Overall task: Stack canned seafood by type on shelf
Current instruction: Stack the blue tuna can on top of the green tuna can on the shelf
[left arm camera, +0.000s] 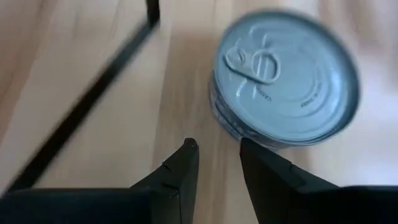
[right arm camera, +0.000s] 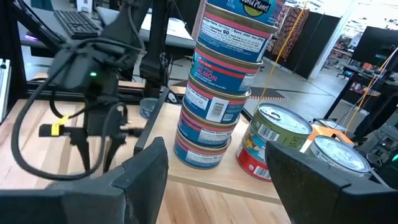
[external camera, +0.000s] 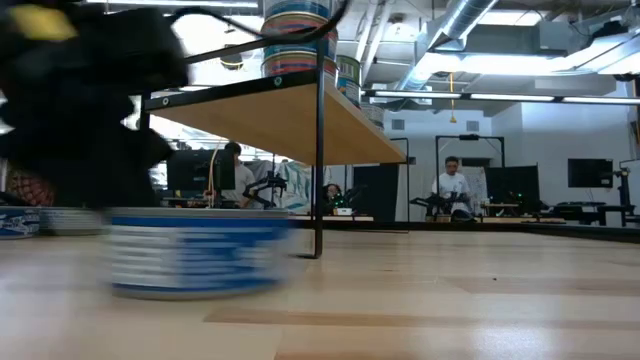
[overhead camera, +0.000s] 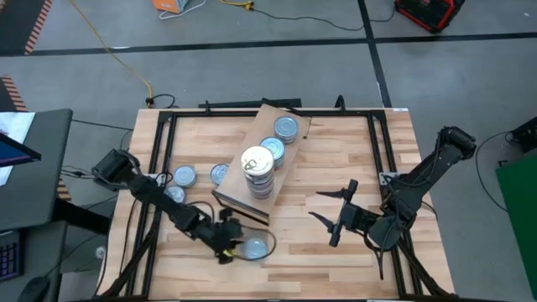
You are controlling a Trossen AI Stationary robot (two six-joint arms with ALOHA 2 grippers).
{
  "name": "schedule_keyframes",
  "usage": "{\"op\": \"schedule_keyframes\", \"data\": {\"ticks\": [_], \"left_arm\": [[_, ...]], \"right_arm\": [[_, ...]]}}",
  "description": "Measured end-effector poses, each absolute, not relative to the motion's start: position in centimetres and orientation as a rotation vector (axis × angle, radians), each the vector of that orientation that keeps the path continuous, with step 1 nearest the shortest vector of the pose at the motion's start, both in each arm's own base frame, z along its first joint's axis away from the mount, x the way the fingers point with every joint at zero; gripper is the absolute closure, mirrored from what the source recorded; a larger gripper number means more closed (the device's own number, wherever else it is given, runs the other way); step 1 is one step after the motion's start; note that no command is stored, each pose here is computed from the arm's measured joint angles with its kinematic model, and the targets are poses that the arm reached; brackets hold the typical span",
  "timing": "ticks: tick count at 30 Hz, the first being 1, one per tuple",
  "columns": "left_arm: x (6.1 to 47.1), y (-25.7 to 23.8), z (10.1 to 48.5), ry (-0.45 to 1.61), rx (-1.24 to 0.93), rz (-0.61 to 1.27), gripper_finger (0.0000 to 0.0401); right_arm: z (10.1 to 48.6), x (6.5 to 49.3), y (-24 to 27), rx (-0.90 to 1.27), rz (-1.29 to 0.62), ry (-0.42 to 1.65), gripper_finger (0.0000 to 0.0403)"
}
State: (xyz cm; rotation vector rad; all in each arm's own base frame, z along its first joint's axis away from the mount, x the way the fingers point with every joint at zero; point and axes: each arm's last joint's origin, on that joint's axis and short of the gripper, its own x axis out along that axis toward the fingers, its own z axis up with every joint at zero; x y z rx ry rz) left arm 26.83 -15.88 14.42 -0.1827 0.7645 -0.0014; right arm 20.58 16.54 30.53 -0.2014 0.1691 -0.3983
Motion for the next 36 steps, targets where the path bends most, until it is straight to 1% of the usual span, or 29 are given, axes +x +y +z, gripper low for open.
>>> {"op": "schedule_keyframes", "data": {"ticks": [5, 8, 10, 13, 16, 19, 23, 30, 36], "left_arm": [[28.2, -15.7, 15.9, 0.658, -0.264, -0.153, 0.0286], [27.9, -16.3, 17.3, 0.601, -0.253, -0.252, 0.0286], [27.5, -16.7, 17.8, 0.583, -0.234, -0.273, 0.0286], [27.4, -16.9, 17.9, 0.57, -0.223, -0.239, 0.0286], [27.6, -16.7, 17.5, 0.562, -0.195, -0.192, 0.0286], [27.7, -16.5, 17.2, 0.573, -0.177, -0.178, 0.0286], [27.2, -17.3, 17.4, 0.547, -0.133, -0.187, 0.0286], [26.9, -18.7, 18.2, 0.525, -0.116, -0.183, 0.0286], [26.7, -19.4, 18.8, 0.522, -0.122, -0.174, 0.0286]], "right_arm": [[30.3, 19.7, 17.4, -0.188, -0.357, 0.176, 0.0101], [29.0, 19.4, 17.5, -0.11, -0.324, 0.222, 0.0101], [27.4, 20.1, 17.5, -0.014, -0.326, 0.262, 0.0101], [23.8, 22.1, 17.6, 0.148, -0.342, 0.335, 0.0101], [20.2, 24.2, 18.3, 0.218, -0.315, 0.441, 0.0101], [17.7, 26.2, 19.4, 0.217, -0.306, 0.468, 0.0101], [15.5, 28.3, 20.9, 0.136, -0.254, 0.527, 0.0101], [14.2, 31.3, 21.9, 0.069, -0.239, 0.558, 0.0101], [14.2, 31.9, 21.7, 0.082, -0.231, 0.573, 0.0101]]}}
